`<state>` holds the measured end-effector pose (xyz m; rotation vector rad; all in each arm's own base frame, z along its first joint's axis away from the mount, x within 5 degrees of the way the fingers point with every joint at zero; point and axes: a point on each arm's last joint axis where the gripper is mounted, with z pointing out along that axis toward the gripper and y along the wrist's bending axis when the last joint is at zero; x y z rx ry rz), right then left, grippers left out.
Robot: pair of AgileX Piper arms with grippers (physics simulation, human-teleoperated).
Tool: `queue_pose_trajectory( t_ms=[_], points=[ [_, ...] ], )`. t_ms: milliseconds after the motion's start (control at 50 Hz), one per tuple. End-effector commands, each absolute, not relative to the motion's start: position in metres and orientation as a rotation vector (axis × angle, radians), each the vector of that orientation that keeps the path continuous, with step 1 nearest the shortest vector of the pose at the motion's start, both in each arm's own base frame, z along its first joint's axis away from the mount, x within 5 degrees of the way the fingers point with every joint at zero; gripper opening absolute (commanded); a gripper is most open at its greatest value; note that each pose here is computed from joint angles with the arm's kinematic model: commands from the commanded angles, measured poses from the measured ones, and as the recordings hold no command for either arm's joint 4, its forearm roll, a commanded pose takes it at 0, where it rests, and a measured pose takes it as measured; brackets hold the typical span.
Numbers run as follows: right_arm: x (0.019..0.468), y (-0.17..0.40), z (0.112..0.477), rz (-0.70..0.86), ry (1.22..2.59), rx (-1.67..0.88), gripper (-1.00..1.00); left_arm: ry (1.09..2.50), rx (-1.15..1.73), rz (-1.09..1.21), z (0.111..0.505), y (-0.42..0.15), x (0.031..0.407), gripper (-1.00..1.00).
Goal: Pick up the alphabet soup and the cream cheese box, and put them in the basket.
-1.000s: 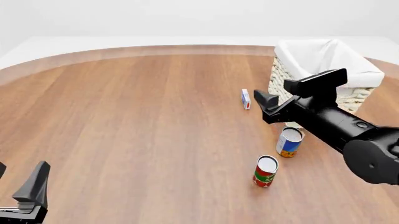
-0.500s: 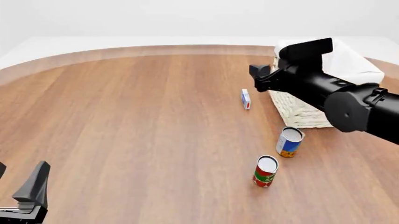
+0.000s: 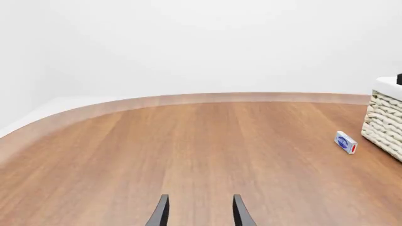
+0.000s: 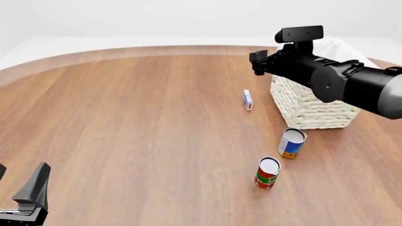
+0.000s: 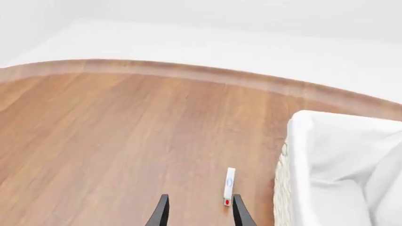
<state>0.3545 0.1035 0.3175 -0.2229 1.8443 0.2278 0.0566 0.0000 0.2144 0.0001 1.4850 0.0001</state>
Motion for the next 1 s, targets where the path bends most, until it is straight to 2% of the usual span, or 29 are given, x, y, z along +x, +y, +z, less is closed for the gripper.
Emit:
queue_pose_trajectory(
  t_ms=[20,1000],
  points=[
    [0.380,0.100,0.310,0.223,1.873,-0.178,1.00,1.485,0.000,0.000,0.214,0.000,0.057,1.00],
    [0.492,0.098,0.239,0.190,2.042,-0.091,1.00,1.485,0.000,0.000,0.214,0.000,0.057,1.00]
  ],
)
